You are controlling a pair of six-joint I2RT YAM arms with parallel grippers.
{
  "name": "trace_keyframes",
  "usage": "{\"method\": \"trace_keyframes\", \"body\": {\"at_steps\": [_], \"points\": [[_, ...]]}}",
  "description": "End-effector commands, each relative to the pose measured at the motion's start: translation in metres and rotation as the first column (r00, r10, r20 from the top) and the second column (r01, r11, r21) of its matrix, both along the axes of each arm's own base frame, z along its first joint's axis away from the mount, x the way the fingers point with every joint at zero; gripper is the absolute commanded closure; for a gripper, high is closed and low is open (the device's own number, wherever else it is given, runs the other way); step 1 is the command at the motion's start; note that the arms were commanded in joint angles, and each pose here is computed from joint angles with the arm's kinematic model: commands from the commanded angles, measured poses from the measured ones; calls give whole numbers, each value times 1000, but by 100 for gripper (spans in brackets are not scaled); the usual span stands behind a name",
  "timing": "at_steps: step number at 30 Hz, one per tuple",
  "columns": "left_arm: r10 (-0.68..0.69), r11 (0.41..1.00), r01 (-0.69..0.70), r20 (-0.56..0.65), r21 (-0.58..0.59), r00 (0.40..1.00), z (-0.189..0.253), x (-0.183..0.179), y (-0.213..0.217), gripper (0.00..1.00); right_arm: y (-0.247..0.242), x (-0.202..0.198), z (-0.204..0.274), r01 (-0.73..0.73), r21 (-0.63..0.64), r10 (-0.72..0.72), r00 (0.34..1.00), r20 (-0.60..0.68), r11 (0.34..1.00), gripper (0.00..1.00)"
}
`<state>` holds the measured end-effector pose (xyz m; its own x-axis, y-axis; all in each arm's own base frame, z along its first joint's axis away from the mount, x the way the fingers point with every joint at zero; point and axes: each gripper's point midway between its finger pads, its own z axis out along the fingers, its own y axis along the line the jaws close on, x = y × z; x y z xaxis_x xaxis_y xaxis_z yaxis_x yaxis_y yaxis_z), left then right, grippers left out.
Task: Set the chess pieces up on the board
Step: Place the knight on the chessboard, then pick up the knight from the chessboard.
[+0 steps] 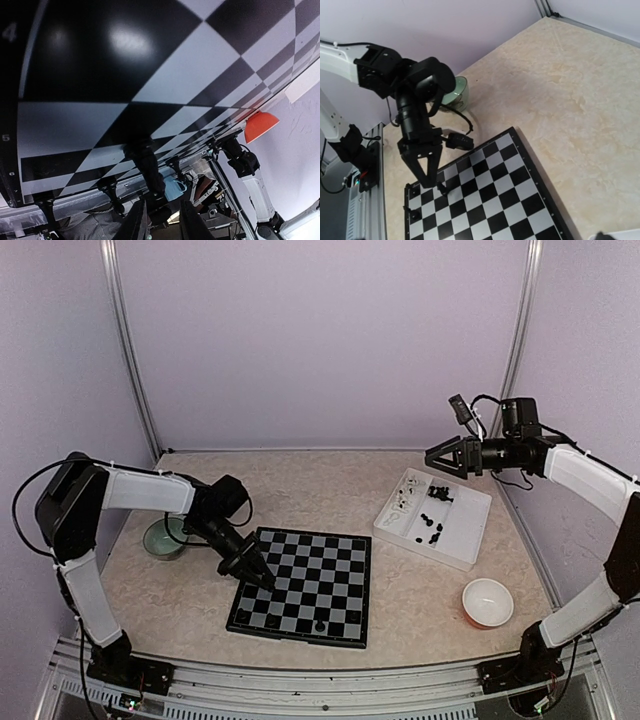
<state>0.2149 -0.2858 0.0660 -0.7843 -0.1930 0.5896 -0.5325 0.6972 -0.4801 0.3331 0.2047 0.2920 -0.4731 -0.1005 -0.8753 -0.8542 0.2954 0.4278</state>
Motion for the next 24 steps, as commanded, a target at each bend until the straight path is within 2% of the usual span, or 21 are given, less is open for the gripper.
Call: {"method": "trace_keyframes", "body": {"at_steps": [1, 6, 10, 12, 15, 18, 20, 22, 24], "points": [[-49, 997, 47, 33, 63, 998, -2, 10, 7, 74, 0, -8, 12, -15, 17, 14, 999, 36, 1000, 1], [-74, 993, 65, 95, 94, 993, 13, 27, 4, 67, -1, -10, 14, -13, 16, 13, 999, 38, 1000, 1], [-150, 976, 103, 247, 193, 957, 41, 47, 2, 67, -2, -8, 14, 0, 1, 0, 999, 44, 1000, 1], [-206, 962, 127, 338, 241, 918, 58, 55, -5, 68, -4, -3, 14, 24, -37, -22, 997, 71, 999, 1], [-356, 903, 160, 487, 398, 798, 73, 69, -7, 68, -14, 15, 14, 110, -151, -91, 988, 126, 983, 1], [-553, 787, 137, 590, 601, 588, 76, 80, -7, 68, -30, 38, 3, 231, -259, -191, 967, 171, 938, 1], [-653, 701, 85, 589, 708, 476, 75, 79, -3, 68, -42, 48, -11, 286, -313, -243, 955, 170, 906, 1], [-705, 655, 85, 567, 751, 426, 68, 70, -1, 68, -52, 51, -25, 316, -347, -265, 946, 189, 883, 1], [-739, 610, 82, 529, 788, 417, 56, 61, 7, 65, -61, 51, -44, 333, -399, -271, 941, 205, 855, 1]]}}
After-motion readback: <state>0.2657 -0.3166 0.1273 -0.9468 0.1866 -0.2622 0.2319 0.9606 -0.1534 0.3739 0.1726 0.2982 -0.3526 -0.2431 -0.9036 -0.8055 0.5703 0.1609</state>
